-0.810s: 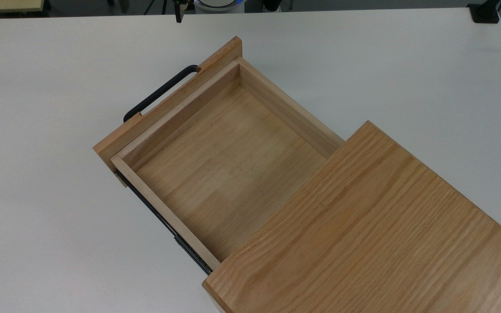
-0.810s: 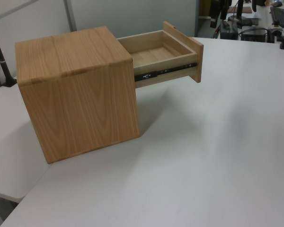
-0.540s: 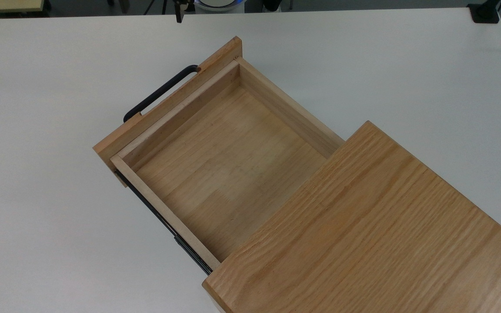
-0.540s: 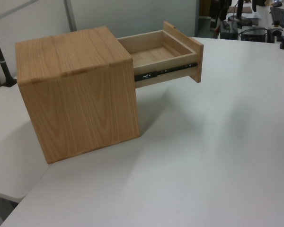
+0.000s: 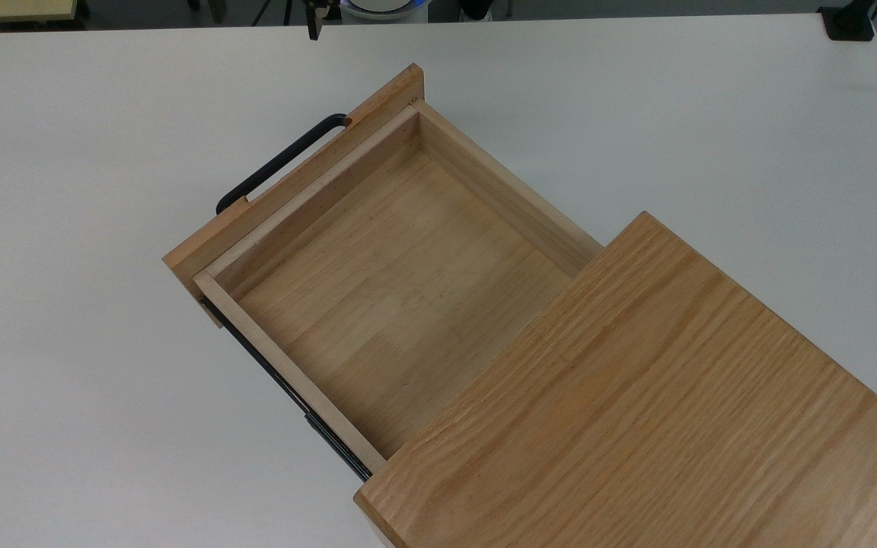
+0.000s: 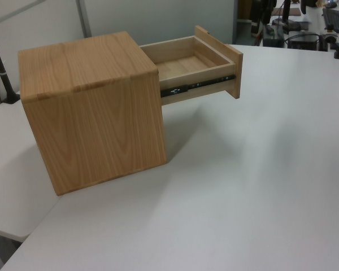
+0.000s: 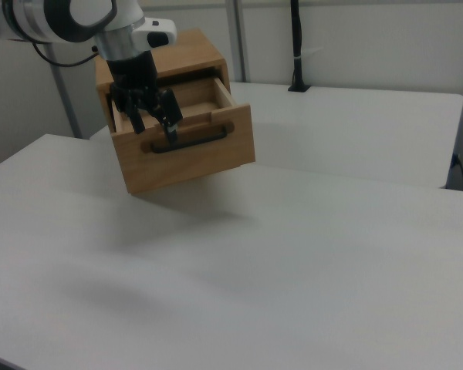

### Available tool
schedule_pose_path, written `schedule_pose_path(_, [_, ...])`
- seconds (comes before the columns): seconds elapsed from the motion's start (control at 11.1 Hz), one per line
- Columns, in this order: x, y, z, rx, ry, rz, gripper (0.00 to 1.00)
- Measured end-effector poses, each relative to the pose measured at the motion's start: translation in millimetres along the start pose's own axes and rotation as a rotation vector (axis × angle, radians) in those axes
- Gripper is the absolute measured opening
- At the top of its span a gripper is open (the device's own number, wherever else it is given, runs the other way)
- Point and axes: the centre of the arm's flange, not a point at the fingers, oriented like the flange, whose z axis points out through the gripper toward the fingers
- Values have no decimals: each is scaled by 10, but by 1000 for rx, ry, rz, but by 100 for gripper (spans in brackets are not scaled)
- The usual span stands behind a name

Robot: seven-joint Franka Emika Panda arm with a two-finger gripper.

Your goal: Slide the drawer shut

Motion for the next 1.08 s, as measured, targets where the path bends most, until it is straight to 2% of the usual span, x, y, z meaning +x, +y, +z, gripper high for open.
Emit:
schedule_pose_path(0.27, [0,5,0,0,0,-9,100])
schedule_pose_path(0.36, [2,20,1,-1,0,-55,100])
schedule_pose_path(0.45, [5,66,6,-2,-1,-160,100])
schedule_pose_path(0.63, [30,260,105,-3,-21,-459,100])
schedule_pose_path(0.72, [60,322,194,-5,-38,-542,100])
schedule_pose_path(0.9, [168,353,394,-6,-51,-604,100])
schedule_pose_path(0.99, [235,366,480,-2,-39,-607,94])
schedule_pose_path(1.08, [283,363,556,35,-24,-593,81])
